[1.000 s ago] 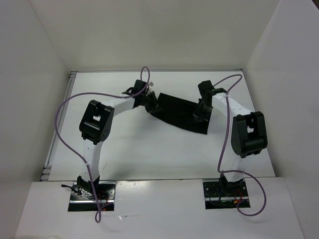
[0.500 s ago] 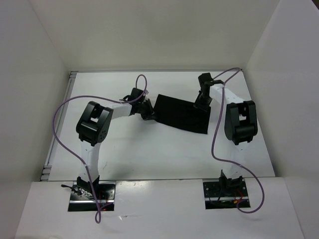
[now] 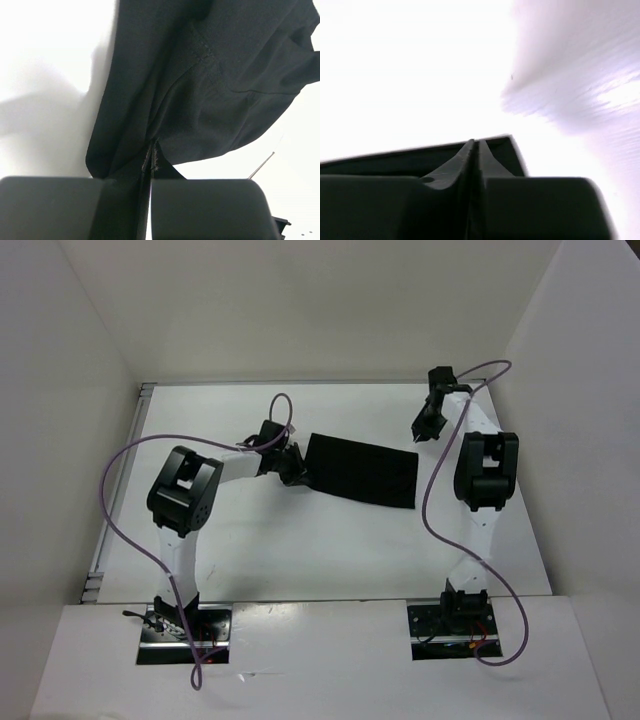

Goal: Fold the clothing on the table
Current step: Fold the skirt

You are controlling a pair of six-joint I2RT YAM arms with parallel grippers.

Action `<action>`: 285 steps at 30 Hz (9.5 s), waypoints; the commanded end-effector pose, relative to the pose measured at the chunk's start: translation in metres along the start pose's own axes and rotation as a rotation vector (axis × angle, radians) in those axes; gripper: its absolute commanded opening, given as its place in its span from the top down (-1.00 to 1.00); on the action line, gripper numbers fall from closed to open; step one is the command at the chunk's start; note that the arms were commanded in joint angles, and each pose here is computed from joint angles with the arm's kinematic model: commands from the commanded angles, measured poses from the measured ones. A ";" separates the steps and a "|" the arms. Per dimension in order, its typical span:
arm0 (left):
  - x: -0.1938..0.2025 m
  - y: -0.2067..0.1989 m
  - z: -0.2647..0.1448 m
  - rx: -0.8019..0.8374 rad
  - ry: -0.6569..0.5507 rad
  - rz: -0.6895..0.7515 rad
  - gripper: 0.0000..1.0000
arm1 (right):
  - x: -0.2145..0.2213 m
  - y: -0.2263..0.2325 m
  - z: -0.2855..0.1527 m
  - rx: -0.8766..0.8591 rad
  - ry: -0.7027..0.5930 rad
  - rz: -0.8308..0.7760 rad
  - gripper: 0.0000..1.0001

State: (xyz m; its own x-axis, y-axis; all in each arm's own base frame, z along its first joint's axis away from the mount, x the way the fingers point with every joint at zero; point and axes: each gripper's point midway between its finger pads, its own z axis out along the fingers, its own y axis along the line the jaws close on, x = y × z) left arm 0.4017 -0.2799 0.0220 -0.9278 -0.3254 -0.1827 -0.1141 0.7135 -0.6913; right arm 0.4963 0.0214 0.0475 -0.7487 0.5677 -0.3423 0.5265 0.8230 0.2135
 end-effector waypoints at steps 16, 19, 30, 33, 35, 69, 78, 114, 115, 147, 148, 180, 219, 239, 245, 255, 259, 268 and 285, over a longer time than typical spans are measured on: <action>0.053 0.017 -0.057 -0.056 0.015 -0.024 1.00 | 0.112 -0.047 -0.089 -0.162 0.186 -0.141 -0.24; 0.044 -0.004 -0.075 -0.016 -0.034 0.004 1.00 | 0.120 -0.045 -0.084 -0.156 0.191 -0.172 -0.24; -0.036 -0.107 -0.102 0.153 -0.164 0.147 1.00 | 0.091 0.003 -0.063 -0.228 0.194 -0.181 0.99; -0.039 -0.109 -0.093 0.159 -0.142 0.144 1.00 | 0.087 0.009 -0.049 -0.230 0.208 -0.170 0.99; -0.040 -0.110 -0.089 0.171 -0.139 0.137 1.00 | 0.085 0.011 -0.032 -0.221 0.223 -0.168 0.99; -0.037 -0.031 -0.024 -0.006 -0.064 0.040 1.00 | 0.112 -0.026 -0.023 -0.213 0.300 -0.190 0.00; -0.029 -0.010 -0.023 -0.046 -0.059 0.017 1.00 | 0.129 -0.017 -0.003 -0.280 0.358 -0.196 0.06; -0.053 -0.086 -0.053 0.053 -0.146 0.130 1.00 | 0.120 -0.011 -0.019 -0.340 0.310 -0.154 1.00; -0.054 -0.086 -0.050 0.052 -0.145 0.130 1.00 | 0.123 -0.013 -0.018 -0.336 0.318 -0.152 1.00; 0.015 -0.035 0.053 -0.250 0.024 0.144 1.00 | 0.127 -0.004 -0.073 -0.375 0.250 -0.160 1.00; 0.024 -0.034 0.056 -0.256 0.040 0.152 1.00 | 0.130 -0.006 -0.075 -0.370 0.260 -0.149 1.00; 0.078 -0.053 0.025 -0.173 0.067 0.161 1.00 | 0.205 0.111 -0.159 -0.512 0.272 -0.310 1.00; 0.020 0.052 -0.023 -0.366 -0.049 0.058 1.00 | 0.233 0.136 -0.146 -0.481 0.306 -0.383 1.00; 0.021 0.046 -0.023 -0.325 -0.041 0.045 1.00 | 0.232 0.217 -0.150 -0.657 0.309 -0.461 -0.08; -0.004 0.047 -0.050 -0.350 -0.105 0.050 1.00 | 0.187 0.232 -0.198 -0.799 0.182 -0.405 -0.08; -0.042 -0.058 -0.138 -0.164 -0.246 0.260 1.00 | 0.209 0.145 -0.144 -0.506 0.205 -0.359 0.93; -0.016 -0.092 -0.142 0.015 -0.155 0.289 1.00 | 0.223 0.134 -0.123 -0.467 0.255 -0.338 0.95; 0.058 -0.143 -0.126 0.255 0.053 0.367 1.00 | 0.238 0.129 -0.067 -0.373 0.322 -0.323 0.95; 0.043 -0.010 -0.047 -0.214 -0.022 0.225 1.00 | 0.237 0.149 -0.065 -0.468 0.350 -0.311 0.95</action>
State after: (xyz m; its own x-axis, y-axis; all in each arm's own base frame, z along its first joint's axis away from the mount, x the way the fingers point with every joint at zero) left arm 0.3297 -0.2848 0.0629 -0.9532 -0.1177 -0.2785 0.0536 0.8408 -0.5386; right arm 0.3509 0.2682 0.0267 -0.9749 0.2104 -0.0726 0.1513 0.8657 0.4772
